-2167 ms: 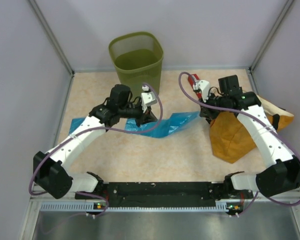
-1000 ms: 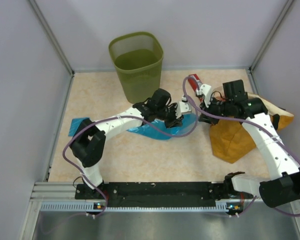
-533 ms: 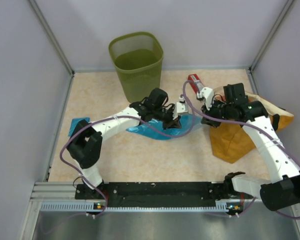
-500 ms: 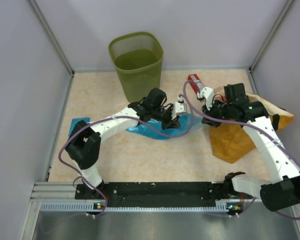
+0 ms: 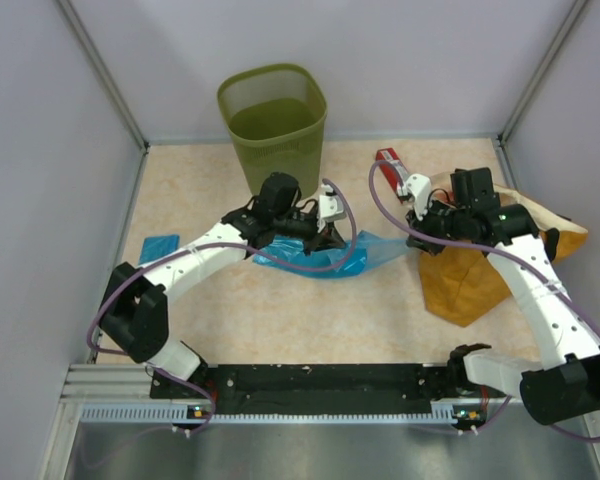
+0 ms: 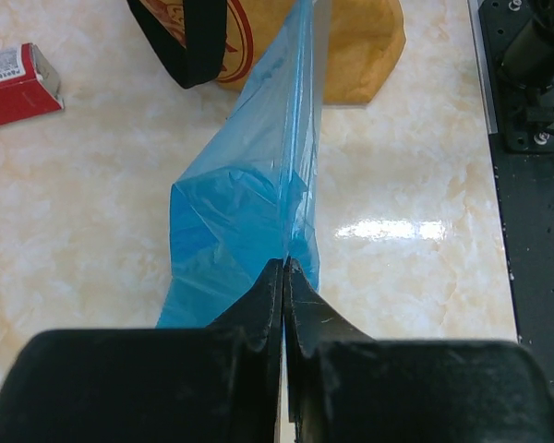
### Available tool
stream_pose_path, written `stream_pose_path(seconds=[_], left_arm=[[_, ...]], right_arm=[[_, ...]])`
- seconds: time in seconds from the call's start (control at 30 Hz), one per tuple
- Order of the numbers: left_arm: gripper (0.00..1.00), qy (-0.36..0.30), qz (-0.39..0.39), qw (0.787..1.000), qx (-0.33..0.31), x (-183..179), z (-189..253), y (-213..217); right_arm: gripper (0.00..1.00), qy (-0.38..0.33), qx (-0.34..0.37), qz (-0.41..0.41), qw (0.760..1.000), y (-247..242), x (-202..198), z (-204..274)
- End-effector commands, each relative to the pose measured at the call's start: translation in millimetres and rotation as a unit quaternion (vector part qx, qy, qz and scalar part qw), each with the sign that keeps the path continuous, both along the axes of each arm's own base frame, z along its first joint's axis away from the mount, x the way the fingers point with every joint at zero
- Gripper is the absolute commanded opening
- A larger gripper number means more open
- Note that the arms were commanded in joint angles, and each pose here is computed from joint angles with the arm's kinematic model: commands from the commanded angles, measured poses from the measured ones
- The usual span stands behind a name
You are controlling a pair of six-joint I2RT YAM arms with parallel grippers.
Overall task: Put the trash bags into the trash bin
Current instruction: Unfold the trash bag at the center of the board.
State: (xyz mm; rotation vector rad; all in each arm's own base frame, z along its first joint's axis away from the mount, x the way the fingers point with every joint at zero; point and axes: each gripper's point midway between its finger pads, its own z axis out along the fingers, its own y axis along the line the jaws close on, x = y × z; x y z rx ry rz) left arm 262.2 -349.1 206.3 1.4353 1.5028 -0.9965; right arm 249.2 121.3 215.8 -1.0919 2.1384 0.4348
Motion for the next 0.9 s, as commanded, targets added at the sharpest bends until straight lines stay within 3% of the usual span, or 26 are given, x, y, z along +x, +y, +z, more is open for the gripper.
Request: stream_pose_path(seconds=[0.0, 0.37, 0.7, 0.87], left_arm=[[0.0, 0.003, 0.0, 1.0, -0.012, -5, 5, 6], [0.0, 0.008, 0.036, 0.999, -0.029, 9, 16, 24], [0.0, 0.008, 0.06, 0.997, -0.041, 13, 24, 27], [0.0, 0.007, 0.05, 0.998, -0.039, 9, 29, 27]], right_arm=[[0.0, -0.029, -0.008, -0.029, 0.999, -13, 4, 10], [0.0, -0.03, -0.017, -0.037, 0.999, -20, 0, 3], [0.0, -0.017, 0.031, -0.002, 0.999, -1, -7, 10], [0.37, -0.005, 0.103, 0.039, 0.994, 27, -6, 40]])
